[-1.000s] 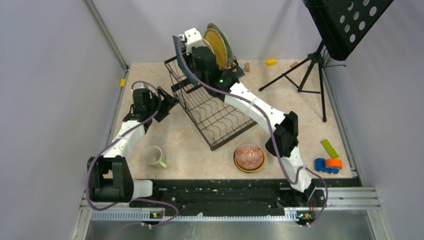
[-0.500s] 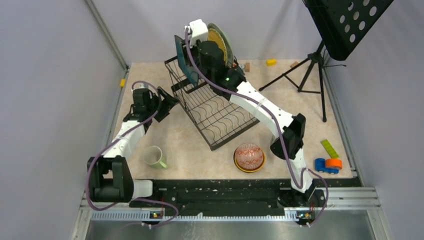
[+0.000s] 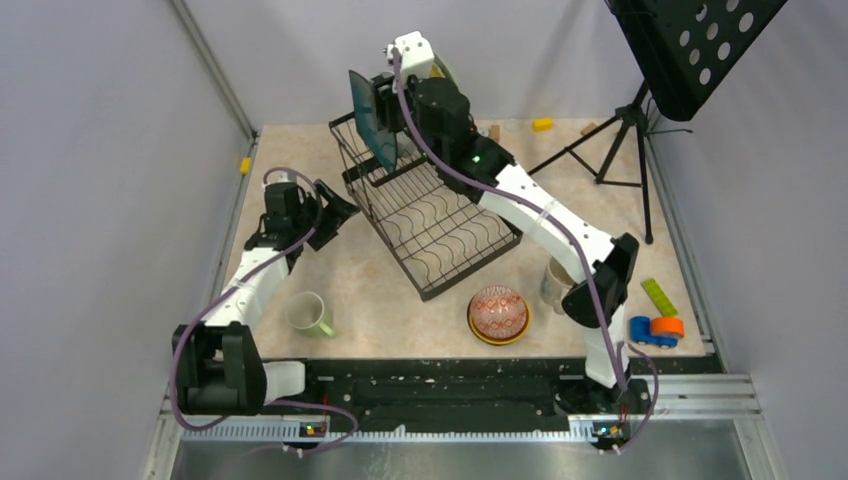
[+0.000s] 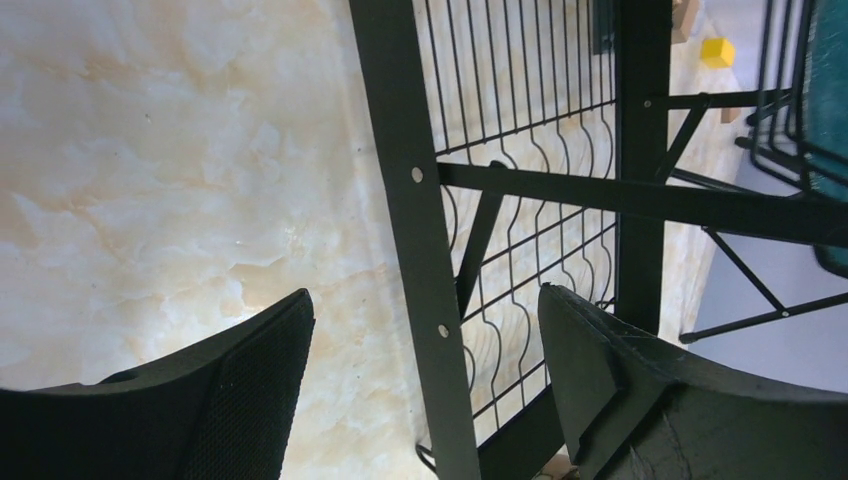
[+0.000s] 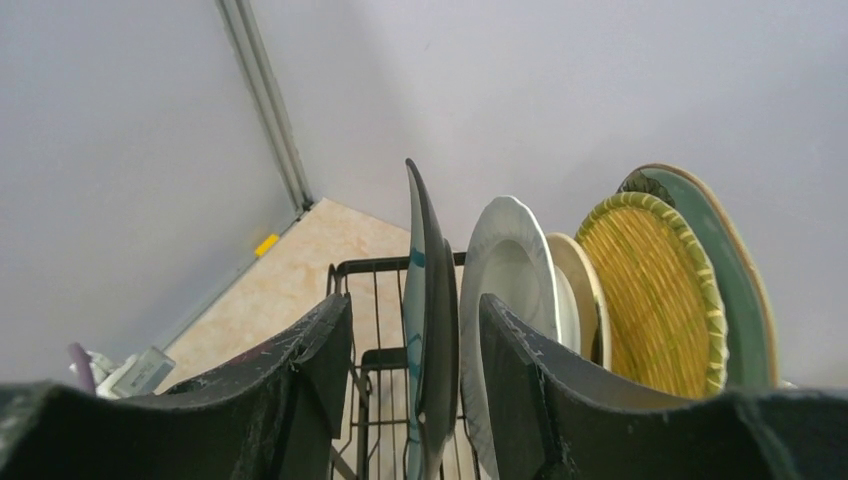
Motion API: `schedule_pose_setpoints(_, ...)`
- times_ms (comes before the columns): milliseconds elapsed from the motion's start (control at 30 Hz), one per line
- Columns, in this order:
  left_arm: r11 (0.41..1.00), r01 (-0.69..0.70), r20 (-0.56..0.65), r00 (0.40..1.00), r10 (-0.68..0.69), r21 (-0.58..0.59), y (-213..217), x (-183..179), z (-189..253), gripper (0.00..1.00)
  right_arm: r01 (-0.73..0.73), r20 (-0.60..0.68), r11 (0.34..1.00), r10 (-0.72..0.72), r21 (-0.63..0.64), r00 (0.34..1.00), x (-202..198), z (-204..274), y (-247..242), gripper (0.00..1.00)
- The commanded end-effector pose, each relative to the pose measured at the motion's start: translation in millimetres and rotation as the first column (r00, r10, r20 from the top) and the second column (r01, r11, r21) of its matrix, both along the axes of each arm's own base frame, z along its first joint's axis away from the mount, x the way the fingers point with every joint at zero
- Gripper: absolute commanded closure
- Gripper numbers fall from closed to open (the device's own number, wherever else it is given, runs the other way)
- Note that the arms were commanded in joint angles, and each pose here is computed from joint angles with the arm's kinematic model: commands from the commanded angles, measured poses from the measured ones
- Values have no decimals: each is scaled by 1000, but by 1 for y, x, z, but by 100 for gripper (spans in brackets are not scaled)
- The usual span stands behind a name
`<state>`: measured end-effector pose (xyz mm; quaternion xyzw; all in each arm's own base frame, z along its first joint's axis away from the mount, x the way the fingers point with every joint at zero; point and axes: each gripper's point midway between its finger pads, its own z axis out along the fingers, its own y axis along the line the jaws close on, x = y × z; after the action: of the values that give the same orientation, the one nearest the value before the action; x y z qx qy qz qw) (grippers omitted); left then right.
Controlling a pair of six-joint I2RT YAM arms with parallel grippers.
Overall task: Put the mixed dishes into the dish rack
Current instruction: Insert the plate into the dish rack.
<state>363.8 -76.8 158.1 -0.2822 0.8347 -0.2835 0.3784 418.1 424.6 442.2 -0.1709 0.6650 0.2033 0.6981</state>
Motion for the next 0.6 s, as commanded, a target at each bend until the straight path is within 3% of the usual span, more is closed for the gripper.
schedule_pose_setpoints(0, 1000, 31, 24, 999, -31, 6, -2, -6, 2, 14, -53, 69, 993, 46, 106, 997, -35, 61, -21, 49)
schedule_pose_setpoints(267, 998, 56, 32, 998, -57, 19, -3, -10, -1, 19, -20, 67, 987, 10, 160, 998, -58, 53, -62, 48)
schedule_pose_setpoints(367, 997, 71, 18, 997, -72, 34, -9, -12, -8, 21, 46, 85, 976, -66, 214, 994, -65, 52, -98, 48)
schedule_pose_setpoints(567, 996, 76, -8, 997, -76, 41, -23, -21, -23, 22, 178, -50, 945, -171, 275, 984, -52, 8, -162, 48)
